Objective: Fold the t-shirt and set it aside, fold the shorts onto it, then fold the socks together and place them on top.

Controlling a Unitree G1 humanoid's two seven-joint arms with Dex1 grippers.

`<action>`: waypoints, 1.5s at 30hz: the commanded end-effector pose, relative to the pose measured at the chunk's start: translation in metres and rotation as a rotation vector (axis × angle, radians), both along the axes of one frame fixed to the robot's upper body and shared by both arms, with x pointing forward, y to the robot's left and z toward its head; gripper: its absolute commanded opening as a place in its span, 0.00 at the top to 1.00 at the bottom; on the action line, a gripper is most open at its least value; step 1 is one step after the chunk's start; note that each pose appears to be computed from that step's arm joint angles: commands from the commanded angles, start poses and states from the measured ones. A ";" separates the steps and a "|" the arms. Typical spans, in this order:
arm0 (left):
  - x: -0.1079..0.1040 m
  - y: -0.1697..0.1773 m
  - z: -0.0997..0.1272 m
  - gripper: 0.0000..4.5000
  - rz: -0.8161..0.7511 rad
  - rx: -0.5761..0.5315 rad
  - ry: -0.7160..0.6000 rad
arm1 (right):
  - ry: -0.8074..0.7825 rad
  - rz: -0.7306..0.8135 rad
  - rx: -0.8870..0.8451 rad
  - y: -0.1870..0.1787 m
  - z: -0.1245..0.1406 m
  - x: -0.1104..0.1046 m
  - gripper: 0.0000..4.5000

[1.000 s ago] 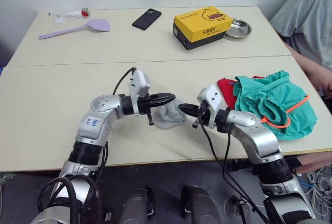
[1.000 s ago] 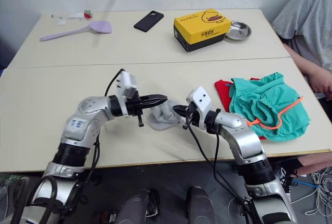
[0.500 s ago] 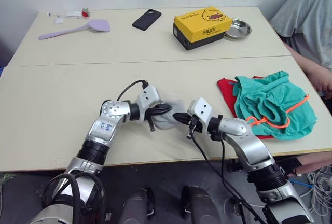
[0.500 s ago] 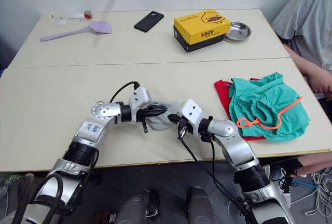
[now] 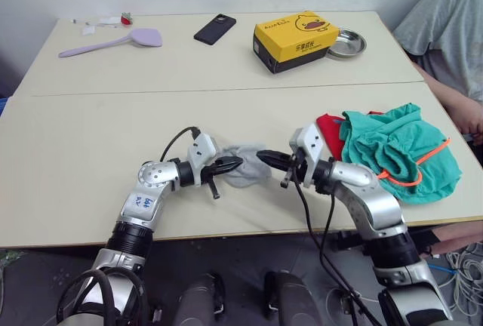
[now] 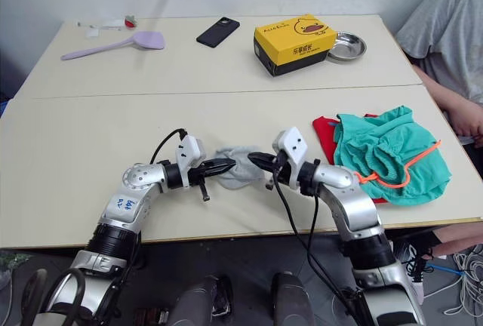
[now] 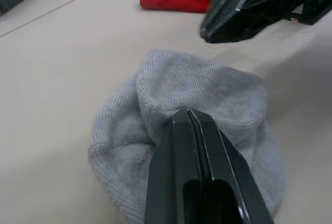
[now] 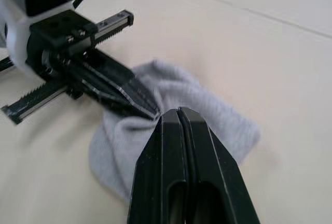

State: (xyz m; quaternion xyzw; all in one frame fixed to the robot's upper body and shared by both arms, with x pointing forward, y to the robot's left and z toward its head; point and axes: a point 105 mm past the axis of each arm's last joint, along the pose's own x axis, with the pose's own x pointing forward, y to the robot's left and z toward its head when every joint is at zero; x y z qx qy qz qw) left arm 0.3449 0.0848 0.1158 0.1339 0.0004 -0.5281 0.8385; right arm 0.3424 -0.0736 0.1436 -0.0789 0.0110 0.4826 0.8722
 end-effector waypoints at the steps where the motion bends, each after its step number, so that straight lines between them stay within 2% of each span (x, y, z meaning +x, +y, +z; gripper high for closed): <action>1: 0.003 0.002 0.003 1.00 0.000 0.017 -0.025 | 0.024 -0.044 -0.060 0.000 -0.017 0.009 0.99; 5: 0.004 0.004 -0.003 1.00 0.019 0.012 -0.007 | 0.080 -0.101 -0.053 -0.014 -0.030 0.015 0.99; 7: 0.002 0.006 -0.006 1.00 0.023 0.011 0.001 | 0.137 -0.048 -0.027 -0.021 -0.028 0.005 0.91; 9: 0.001 0.007 -0.007 1.00 0.021 0.006 0.003 | 0.159 -0.033 0.043 -0.026 -0.013 0.001 0.80; 11: 0.000 0.007 -0.007 1.00 0.015 0.003 0.004 | 0.201 -0.023 0.061 -0.029 -0.003 0.000 0.65; 19: 0.001 0.006 -0.005 1.00 0.004 -0.005 -0.010 | 0.677 -0.020 0.081 -0.038 -0.013 -0.007 0.03; 20: 0.001 0.006 -0.004 1.00 0.004 -0.006 -0.011 | 0.719 -0.031 0.075 -0.036 -0.016 -0.006 0.01; 25: 0.001 0.009 -0.002 1.00 0.000 -0.005 -0.016 | 0.869 -0.042 0.116 -0.012 -0.022 0.005 0.01; 31: 0.000 0.011 -0.001 1.00 -0.002 -0.001 -0.021 | 0.936 0.004 0.166 0.022 -0.014 0.013 0.46; 35: 0.001 0.019 0.003 1.00 0.028 -0.014 -0.037 | 0.941 0.001 0.177 0.023 -0.011 0.015 0.78; 38: -0.007 0.026 0.020 1.00 0.015 -0.124 -0.032 | 0.921 0.013 0.173 0.015 -0.004 0.011 0.98; 39: -0.013 0.028 0.029 1.00 -0.012 -0.174 -0.023 | 0.917 0.028 0.173 0.011 0.001 0.007 0.99; 45: -0.057 0.039 0.071 0.61 -0.134 -0.247 -0.021 | 0.785 0.154 0.154 -0.037 0.052 -0.035 0.99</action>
